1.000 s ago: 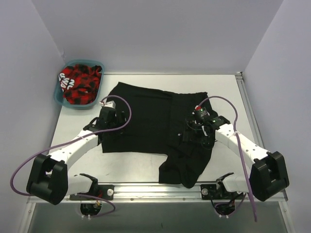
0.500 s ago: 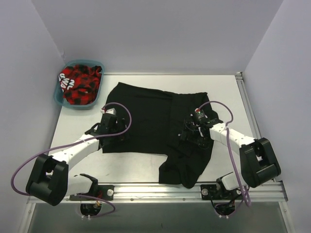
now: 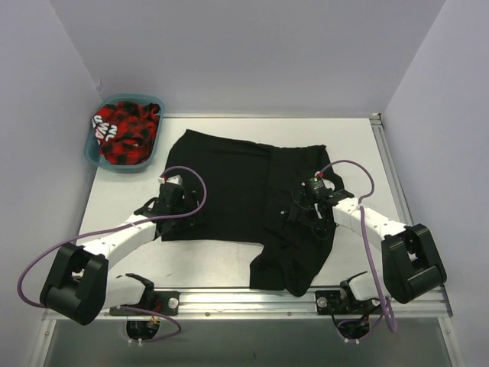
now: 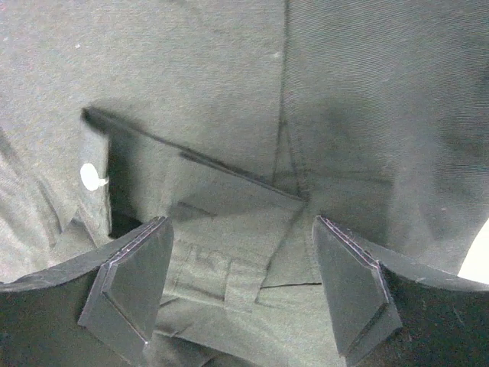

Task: Fold and stack the long sleeve shirts
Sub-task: Fold the shirt

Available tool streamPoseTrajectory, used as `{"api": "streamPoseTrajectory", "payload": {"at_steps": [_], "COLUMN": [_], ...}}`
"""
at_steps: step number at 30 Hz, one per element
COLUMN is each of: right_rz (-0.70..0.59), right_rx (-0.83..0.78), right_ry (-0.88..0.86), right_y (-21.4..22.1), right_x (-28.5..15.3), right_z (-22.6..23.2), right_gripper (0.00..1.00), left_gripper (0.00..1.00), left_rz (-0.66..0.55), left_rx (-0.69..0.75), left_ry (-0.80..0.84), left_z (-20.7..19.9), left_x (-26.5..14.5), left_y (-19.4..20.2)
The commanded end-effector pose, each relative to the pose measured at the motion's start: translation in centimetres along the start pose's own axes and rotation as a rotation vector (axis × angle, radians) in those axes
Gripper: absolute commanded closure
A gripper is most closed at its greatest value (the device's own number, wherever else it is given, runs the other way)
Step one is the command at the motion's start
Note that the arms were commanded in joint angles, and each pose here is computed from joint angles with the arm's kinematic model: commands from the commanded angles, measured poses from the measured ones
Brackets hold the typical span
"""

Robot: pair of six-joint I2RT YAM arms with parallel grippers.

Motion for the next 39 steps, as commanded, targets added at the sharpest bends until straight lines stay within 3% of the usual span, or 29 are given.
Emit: {"api": "streamPoseTrajectory", "payload": {"at_steps": [1, 9, 12, 16, 20, 25, 28, 31, 32, 36, 38, 39], "right_rz": [-0.037, 0.03, 0.024, -0.002, -0.05, -0.135, -0.218, -0.372, -0.496, -0.719, -0.804, -0.847], "right_rx": [0.022, -0.029, -0.056, -0.072, -0.114, -0.139, -0.153, -0.17, -0.151, -0.148, -0.167, -0.171], "right_ry": [0.075, -0.013, -0.038, -0.044, -0.034, -0.047, -0.082, -0.12, -0.17, -0.116, -0.106, -0.114], "right_y": [-0.3, 0.0, 0.1, -0.4, -1.5, -5.0, -9.5, -15.8, -19.3, -27.7, -30.0, -31.3], "right_x": [-0.4, 0.6, 0.2, -0.8, -2.4, -4.6, -6.4, -9.3, -12.6, -14.7, -16.0, -16.6], "right_z": [-0.9, 0.5, 1.2, 1.4, 1.7, 2.8, 5.0, 8.4, 10.3, 13.8, 15.0, 15.8], "right_gripper": [0.26, 0.39, 0.53, 0.83, 1.0, 1.0, 1.0, 1.0, 1.0, 1.0, 0.85, 0.72], "left_gripper": [0.03, 0.02, 0.03, 0.02, 0.03, 0.03, 0.03, 0.03, 0.03, 0.03, 0.03, 0.03], "left_rz": [-0.051, -0.045, -0.051, -0.058, -0.052, -0.047, -0.051, -0.055, -0.054, -0.06, -0.06, -0.067], "left_rx": [-0.011, -0.008, -0.008, -0.008, -0.012, -0.019, -0.021, -0.021, -0.021, -0.028, -0.028, -0.031], "left_ry": [0.037, 0.036, 0.035, 0.034, 0.032, 0.039, 0.048, 0.052, 0.055, 0.072, 0.079, 0.084], "left_z": [-0.7, -0.7, -0.7, -0.6, -0.5, -0.5, -0.6, -0.6, -0.6, -0.8, -0.9, -0.9], "left_x": [-0.3, -0.2, -0.3, -0.4, -0.4, -0.4, -0.5, -0.7, -0.8, -1.1, -1.3, -1.6], "left_y": [-0.9, -0.6, -0.7, -0.7, -0.4, -0.2, -0.2, -0.3, -0.3, -0.4, -0.4, -0.4]}}
Point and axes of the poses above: each gripper's point midway between its finger pads, its own x axis out along the fingers, its own z axis along the line the jaws close on, y = z × x, the point moved 8 cm from there along -x, back along the fingers, and after that the axes turned 9 degrees about x, right-handed, at the moved point
